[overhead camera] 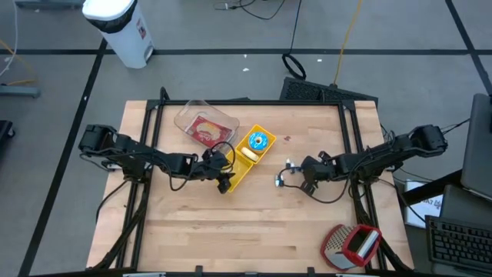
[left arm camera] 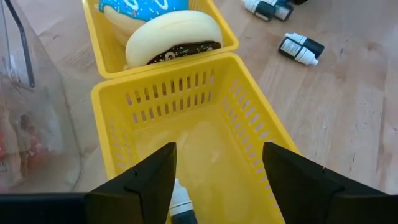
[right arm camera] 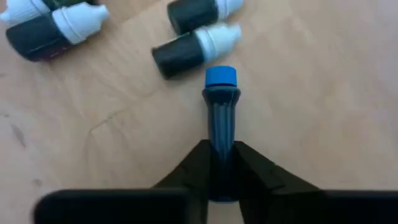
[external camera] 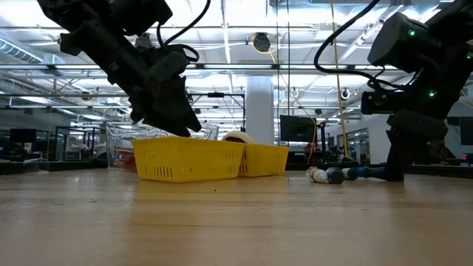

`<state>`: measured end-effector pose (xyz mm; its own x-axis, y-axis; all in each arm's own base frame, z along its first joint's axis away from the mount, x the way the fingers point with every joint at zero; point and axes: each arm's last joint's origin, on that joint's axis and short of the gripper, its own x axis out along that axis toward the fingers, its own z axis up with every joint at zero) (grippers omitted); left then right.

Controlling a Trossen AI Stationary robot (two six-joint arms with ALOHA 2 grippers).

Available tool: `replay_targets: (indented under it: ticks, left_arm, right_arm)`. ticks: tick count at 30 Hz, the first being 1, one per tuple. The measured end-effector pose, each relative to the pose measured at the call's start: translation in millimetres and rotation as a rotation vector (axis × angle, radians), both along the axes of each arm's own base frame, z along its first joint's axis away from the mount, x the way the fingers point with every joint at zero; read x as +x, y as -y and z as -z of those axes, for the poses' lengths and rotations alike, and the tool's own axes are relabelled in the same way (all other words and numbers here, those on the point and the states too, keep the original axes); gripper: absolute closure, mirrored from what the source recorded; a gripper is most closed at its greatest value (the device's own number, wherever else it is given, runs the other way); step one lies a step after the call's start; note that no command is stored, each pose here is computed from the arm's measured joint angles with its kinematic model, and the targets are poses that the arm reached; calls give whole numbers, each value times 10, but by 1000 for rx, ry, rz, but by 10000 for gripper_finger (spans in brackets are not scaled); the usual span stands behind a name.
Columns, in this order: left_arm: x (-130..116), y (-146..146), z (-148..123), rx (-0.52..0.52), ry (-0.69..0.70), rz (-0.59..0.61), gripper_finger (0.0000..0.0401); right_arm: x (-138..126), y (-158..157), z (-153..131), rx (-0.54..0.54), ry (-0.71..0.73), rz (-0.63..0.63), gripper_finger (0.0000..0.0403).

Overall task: Pick & Place Food Item
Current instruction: Put the blue food coloring bottle into the bottom yellow bin

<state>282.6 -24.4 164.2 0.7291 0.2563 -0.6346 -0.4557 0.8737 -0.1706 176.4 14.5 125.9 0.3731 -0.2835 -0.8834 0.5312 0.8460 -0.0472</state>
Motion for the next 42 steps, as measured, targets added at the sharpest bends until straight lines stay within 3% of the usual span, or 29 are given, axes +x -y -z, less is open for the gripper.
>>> replay_targets:
  ticks: [2, 7, 15, 25, 35, 42]
  left_arm:
    - [3, 0, -3, -1, 4, 0, 160]
    - [47, 6, -56, -6, 76, 2, 160]
    - [184, 6, -290, -28, 353, 18, 160]
    - [234, -133, -415, -144, 519, -65, 160]
    - [285, -117, -499, -208, 562, -22, 160]
    - [573, -79, -448, -218, 528, 50, 160]
  right_arm:
    - [22, 18, -6, -22, 13, -24, 379]
    - [62, 41, -28, -83, 29, -71, 379]
    - [260, 23, -295, -372, 61, -192, 375]
    - [618, -190, -679, -647, 366, -446, 370]
    - [839, -249, -589, -739, 343, -533, 372]
    - [1055, -295, -628, -782, 310, -572, 376]
